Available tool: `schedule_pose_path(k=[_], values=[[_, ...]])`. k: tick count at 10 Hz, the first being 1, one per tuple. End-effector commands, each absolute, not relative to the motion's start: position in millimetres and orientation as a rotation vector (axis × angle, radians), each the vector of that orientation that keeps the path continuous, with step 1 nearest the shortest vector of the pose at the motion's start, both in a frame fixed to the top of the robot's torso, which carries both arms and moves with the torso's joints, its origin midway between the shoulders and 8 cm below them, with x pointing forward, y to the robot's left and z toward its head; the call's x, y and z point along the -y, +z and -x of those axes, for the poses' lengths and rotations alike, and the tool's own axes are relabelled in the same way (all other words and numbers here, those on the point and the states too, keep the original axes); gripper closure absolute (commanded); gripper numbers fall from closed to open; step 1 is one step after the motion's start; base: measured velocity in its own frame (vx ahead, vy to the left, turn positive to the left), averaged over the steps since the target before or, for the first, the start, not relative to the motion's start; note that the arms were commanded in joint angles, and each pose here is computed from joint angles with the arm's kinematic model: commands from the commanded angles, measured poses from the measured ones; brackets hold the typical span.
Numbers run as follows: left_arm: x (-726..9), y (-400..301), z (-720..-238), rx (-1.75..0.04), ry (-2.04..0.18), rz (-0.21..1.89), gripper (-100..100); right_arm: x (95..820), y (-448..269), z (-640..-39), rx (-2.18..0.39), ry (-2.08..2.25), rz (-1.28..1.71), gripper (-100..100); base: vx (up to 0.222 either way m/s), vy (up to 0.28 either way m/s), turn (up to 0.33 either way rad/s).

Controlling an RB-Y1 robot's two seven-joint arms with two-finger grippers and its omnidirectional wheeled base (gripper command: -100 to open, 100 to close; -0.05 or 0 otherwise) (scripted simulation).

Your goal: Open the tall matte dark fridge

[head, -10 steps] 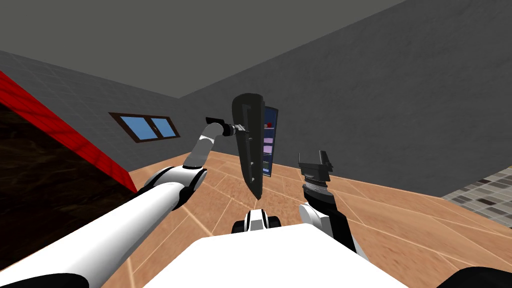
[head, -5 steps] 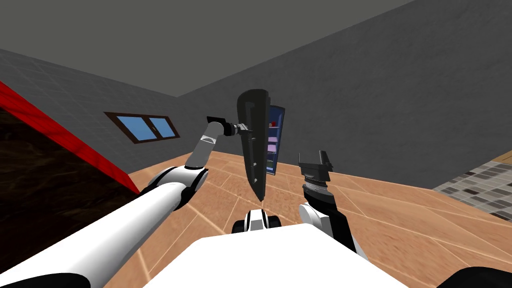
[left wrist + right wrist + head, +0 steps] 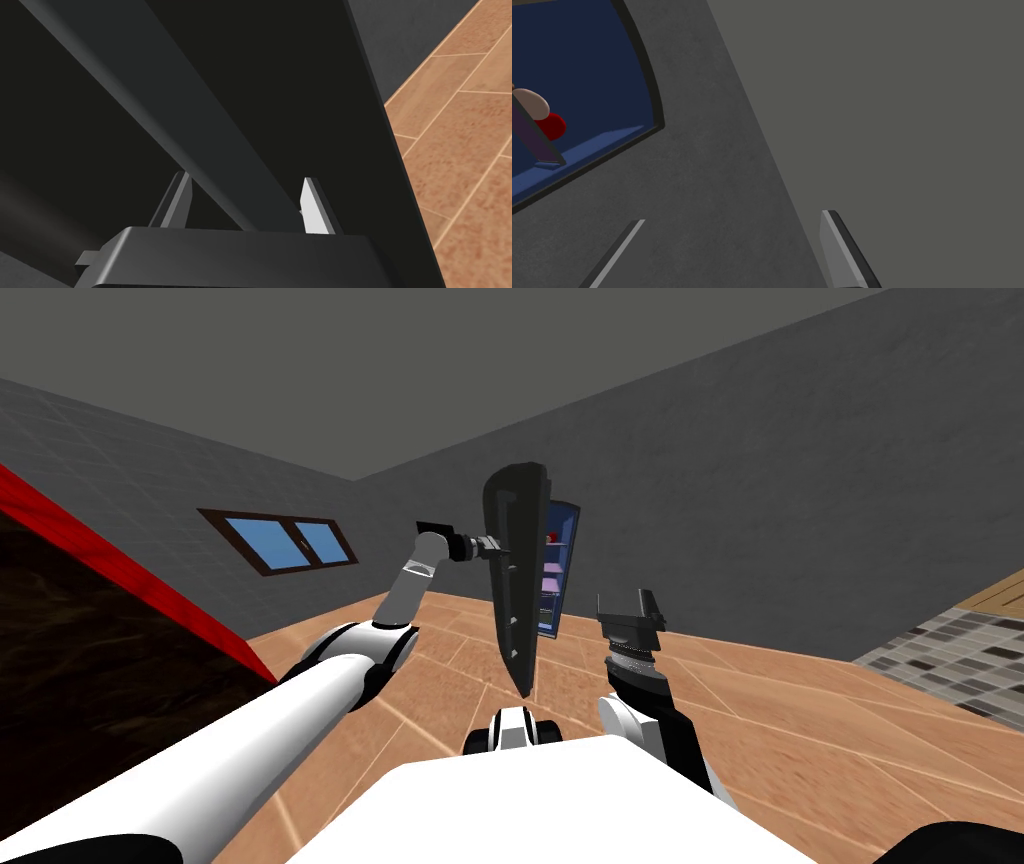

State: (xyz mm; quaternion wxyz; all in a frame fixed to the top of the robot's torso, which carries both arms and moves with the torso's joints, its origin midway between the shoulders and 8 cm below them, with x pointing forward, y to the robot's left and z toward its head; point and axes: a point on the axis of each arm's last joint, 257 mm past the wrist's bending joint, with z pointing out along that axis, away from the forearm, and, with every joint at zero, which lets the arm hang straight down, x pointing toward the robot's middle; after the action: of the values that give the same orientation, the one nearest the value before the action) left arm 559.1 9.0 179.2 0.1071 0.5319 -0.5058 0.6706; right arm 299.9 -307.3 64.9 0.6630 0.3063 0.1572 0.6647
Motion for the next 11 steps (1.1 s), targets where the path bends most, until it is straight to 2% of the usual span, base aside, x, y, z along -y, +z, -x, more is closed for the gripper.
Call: schedule_pose_path(k=[1, 7, 8, 11], values=[[4.9, 183.9, -540.1, 1.517, 1.95, -1.496, 100, 307.3, 64.9, -299.9, -0.355, 1.502, -0.692, 0, 0.059, 0.273, -0.069], [32.8, 185.5, -498.9, 1.569, 1.883, -1.358, 100, 307.3, 64.8, -299.9, -0.355, 1.502, -0.692, 0, 0.059, 0.286, -0.039], [28.9, 197.7, -491.3, 1.572, 1.87, -1.365, -100, 307.3, 64.8, -299.9, -0.355, 1.502, -0.692, 0, 0.069, 0.102, 0.087], [26.2, 214.6, -479.0, 1.577, 1.863, -1.351, -100, 307.3, 64.9, -299.9, -0.355, 1.503, -0.693, 0, 0.057, -0.083, 0.071]])
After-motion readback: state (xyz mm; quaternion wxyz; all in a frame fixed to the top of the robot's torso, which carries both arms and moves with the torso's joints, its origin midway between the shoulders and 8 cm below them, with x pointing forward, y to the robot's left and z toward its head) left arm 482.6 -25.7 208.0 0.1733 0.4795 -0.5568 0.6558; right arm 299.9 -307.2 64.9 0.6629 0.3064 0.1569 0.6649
